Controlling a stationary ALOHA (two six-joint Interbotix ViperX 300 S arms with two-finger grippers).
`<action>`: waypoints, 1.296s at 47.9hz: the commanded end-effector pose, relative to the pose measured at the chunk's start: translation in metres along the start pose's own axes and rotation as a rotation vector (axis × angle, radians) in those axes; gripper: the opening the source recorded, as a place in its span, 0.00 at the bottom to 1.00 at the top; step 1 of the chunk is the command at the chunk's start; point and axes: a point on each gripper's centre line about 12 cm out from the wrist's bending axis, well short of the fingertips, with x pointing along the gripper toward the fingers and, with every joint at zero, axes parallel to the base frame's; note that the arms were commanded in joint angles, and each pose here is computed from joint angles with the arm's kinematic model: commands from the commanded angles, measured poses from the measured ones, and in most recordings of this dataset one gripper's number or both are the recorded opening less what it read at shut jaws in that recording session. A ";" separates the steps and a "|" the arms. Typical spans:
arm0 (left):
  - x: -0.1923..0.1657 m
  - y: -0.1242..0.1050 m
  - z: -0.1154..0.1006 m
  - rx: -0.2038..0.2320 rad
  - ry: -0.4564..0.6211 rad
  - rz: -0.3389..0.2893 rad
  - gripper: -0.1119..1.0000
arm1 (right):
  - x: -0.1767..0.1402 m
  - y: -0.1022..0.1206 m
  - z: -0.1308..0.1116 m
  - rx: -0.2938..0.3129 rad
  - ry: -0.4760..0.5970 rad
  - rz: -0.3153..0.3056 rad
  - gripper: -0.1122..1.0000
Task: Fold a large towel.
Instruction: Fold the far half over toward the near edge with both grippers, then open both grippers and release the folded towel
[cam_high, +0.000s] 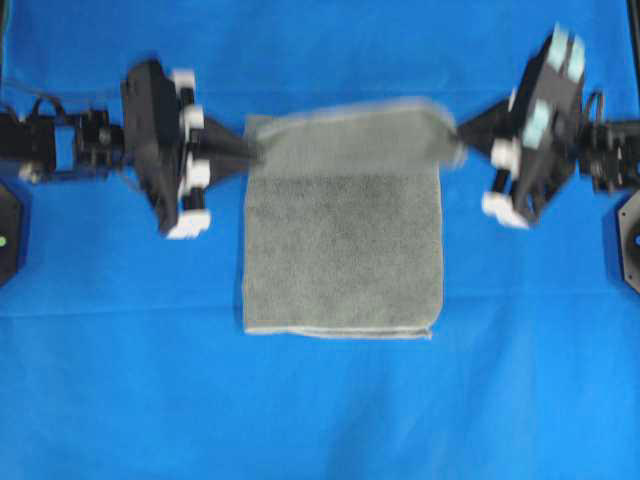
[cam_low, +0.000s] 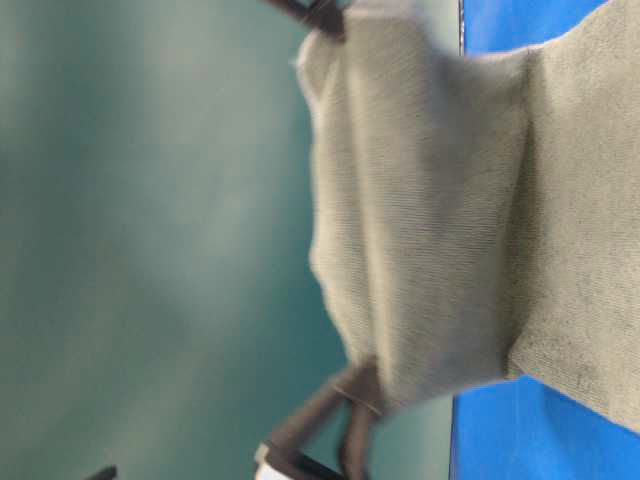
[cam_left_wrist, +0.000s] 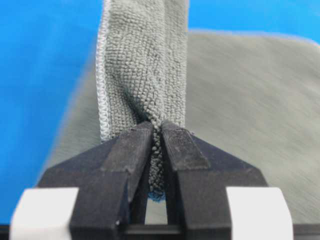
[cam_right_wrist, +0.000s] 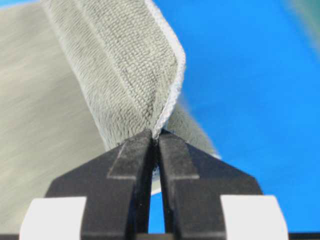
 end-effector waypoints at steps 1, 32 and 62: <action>0.002 -0.018 -0.010 0.013 0.029 -0.048 0.13 | 0.003 0.014 -0.012 0.011 0.050 0.041 0.13; 0.055 -0.081 -0.066 -0.046 0.082 -0.184 0.14 | 0.055 0.076 -0.052 0.034 0.168 0.265 0.13; 0.006 -0.122 -0.027 0.002 -0.012 -0.321 0.68 | 0.025 0.133 -0.045 -0.062 0.123 0.417 0.62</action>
